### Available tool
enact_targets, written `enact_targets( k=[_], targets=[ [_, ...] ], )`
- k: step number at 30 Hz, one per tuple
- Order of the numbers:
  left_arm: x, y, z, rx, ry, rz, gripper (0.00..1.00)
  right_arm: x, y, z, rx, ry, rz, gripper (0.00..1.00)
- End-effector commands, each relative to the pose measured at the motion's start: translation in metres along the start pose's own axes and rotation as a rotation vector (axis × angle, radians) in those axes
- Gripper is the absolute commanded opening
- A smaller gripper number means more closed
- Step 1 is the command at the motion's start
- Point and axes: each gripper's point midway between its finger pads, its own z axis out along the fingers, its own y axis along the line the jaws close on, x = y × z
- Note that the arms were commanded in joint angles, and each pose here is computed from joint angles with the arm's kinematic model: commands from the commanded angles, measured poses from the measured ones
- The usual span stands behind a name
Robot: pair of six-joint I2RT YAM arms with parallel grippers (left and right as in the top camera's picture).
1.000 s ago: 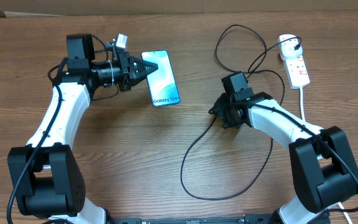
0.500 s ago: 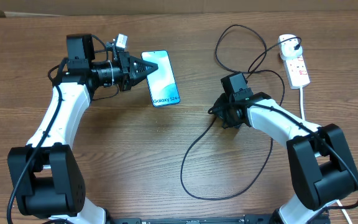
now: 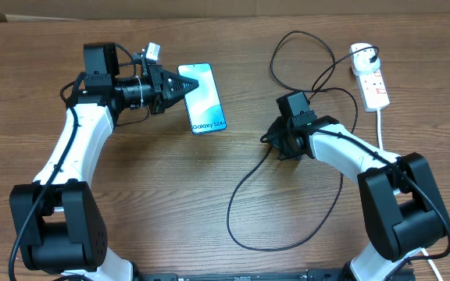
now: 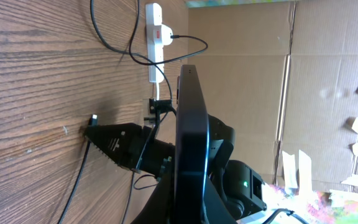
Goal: Plug charger to phone and switch on socket
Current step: 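Close the right gripper on the cable just behind the plug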
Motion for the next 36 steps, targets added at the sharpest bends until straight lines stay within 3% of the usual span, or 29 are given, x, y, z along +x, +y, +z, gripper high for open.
enact_targets(
  k=[1, 7, 25, 36],
  targets=[
    [0.003, -0.0091, 0.0008, 0.027, 0.022, -0.005, 0.04, -0.0001, -0.0006, 0.0061, 0.013, 0.0, 0.002, 0.26],
    [0.003, -0.0091, 0.0008, 0.027, 0.022, -0.005, 0.04, -0.0013, 0.0006, 0.0061, 0.009, -0.005, 0.001, 0.16],
    [0.003, -0.0091, 0.0008, 0.027, 0.022, -0.009, 0.04, -0.0069, 0.0, 0.006, 0.016, -0.035, 0.0, 0.16],
    [0.0031, -0.0092, 0.0008, 0.028, 0.022, -0.009, 0.04, -0.0089, -0.0012, 0.0059, 0.023, -0.047, 0.0, 0.11]
  ],
)
